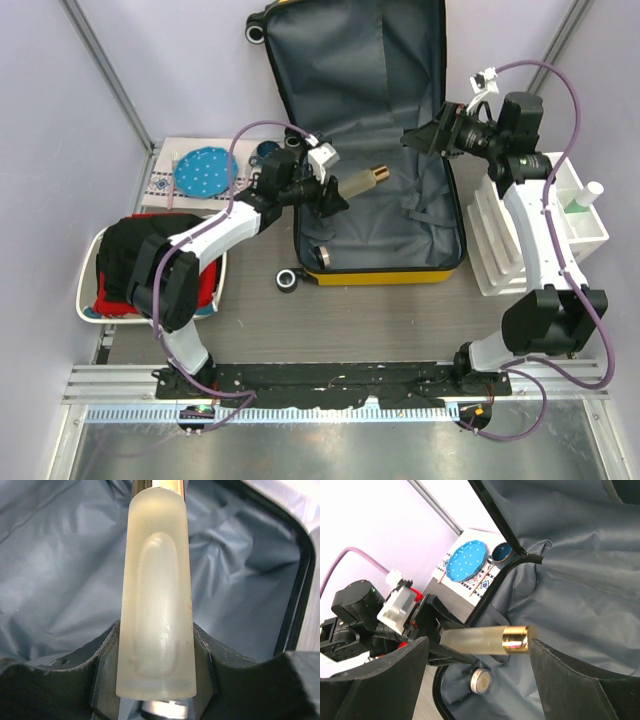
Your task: Open, take out, and arrange the luggage
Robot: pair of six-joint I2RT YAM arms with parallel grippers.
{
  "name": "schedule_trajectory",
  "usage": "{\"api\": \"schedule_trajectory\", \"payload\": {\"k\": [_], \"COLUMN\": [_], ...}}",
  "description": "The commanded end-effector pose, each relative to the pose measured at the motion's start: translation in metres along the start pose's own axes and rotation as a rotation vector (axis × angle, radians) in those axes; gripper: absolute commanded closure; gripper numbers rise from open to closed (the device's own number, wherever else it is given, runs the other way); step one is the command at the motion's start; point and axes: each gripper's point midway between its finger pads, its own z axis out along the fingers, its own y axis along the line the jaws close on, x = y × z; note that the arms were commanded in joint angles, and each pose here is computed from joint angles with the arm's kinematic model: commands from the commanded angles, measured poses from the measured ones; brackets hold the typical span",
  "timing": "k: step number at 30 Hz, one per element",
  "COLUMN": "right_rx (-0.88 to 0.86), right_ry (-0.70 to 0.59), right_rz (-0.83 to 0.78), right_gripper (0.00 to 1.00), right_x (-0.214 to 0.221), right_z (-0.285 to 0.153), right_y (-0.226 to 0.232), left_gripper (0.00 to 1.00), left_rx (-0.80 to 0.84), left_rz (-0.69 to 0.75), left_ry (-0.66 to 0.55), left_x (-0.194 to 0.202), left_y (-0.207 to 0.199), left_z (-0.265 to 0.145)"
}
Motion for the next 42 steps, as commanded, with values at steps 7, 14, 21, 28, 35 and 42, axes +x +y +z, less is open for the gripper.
{"api": "schedule_trajectory", "payload": {"k": [7,14,21,28,35,42], "right_rx": [0.125,-0.006,-0.081,-0.062,-0.081,-0.132], "right_ry": [-0.052,-0.119,-0.053,-0.04,-0.088,-0.075], "right_rz": [0.303,0.448,0.54,0.557,0.578,0.577], "right_gripper": [0.12,0.12,0.12,0.12,0.14,0.25], "right_x": [0.04,0.032,0.058,0.067,0.044,0.042], "right_z": [0.023,0.043,0.073,0.092,0.107,0.119], "right_y": [-0.037,-0.034,-0.013,-0.017,-0.02,-0.003], "left_gripper": [1.0,1.0,1.0,1.0,1.0,1.0], "left_rx": [0.026,0.042,0.043,0.062,0.075,0.08], "left_rz": [-0.176,-0.136,-0.144,-0.16,-0.154,-0.152], "left_ry": [-0.32,-0.341,-0.356,-0.384,-0.388,-0.368], "left_x": [-0.102,-0.106,-0.108,-0.114,-0.115,-0.107], "left_y": [-0.002,-0.01,-0.011,-0.016,-0.021,-0.028], "left_z": [-0.005,-0.014,-0.016,-0.018,-0.02,-0.012]}}
